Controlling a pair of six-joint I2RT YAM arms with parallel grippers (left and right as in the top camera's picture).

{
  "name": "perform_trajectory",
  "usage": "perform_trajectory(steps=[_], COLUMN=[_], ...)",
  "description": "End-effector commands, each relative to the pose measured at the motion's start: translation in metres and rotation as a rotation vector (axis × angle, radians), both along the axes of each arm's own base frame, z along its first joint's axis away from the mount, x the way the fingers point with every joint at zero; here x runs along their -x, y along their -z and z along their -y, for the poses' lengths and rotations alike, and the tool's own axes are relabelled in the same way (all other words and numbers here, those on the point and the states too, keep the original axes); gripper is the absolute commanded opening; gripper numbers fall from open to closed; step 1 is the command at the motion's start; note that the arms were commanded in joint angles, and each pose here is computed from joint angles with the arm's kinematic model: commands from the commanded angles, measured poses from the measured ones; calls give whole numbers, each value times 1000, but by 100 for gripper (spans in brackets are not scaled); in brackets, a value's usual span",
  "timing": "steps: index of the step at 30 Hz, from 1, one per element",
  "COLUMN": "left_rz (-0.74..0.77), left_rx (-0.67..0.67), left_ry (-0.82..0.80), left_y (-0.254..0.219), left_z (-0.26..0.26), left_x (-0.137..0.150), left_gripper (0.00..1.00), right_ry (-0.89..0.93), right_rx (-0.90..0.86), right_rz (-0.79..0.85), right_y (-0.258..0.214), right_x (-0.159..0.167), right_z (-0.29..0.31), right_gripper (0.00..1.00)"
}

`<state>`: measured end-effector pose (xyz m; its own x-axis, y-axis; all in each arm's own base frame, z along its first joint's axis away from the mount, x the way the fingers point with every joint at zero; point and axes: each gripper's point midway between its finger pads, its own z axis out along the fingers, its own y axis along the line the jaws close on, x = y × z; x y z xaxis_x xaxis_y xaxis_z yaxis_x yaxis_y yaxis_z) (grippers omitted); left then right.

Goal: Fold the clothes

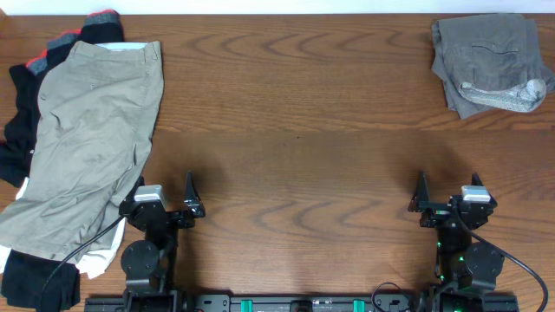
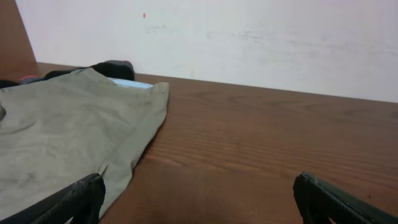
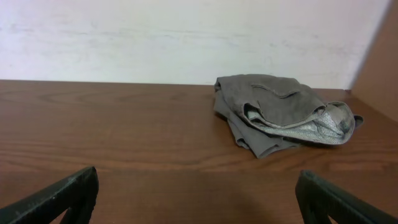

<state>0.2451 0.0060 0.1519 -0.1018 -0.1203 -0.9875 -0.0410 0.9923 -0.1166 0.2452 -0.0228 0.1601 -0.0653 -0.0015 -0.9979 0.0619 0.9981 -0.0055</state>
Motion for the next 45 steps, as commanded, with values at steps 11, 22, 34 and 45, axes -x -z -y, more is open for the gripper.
perform_trajectory(steps=[11, 22, 34, 45], left_rz=[-58, -57, 23, -108], left_rx=[1, 2, 19, 21], left_ry=[-33, -25, 82, 44], left_y=[17, 17, -13, -57], left_z=[-5, -4, 15, 8], left_x=[1, 1, 0, -28], left_gripper=[98, 98, 98, 98], right_ry=[-6, -74, -182, -182], right_rx=[13, -26, -11, 0], right_rz=[0, 8, 95, 103], right_y=[1, -1, -23, -56], right_x=[0, -1, 0, -2], right_z=[-2, -14, -32, -32], right_gripper=[99, 99, 99, 99])
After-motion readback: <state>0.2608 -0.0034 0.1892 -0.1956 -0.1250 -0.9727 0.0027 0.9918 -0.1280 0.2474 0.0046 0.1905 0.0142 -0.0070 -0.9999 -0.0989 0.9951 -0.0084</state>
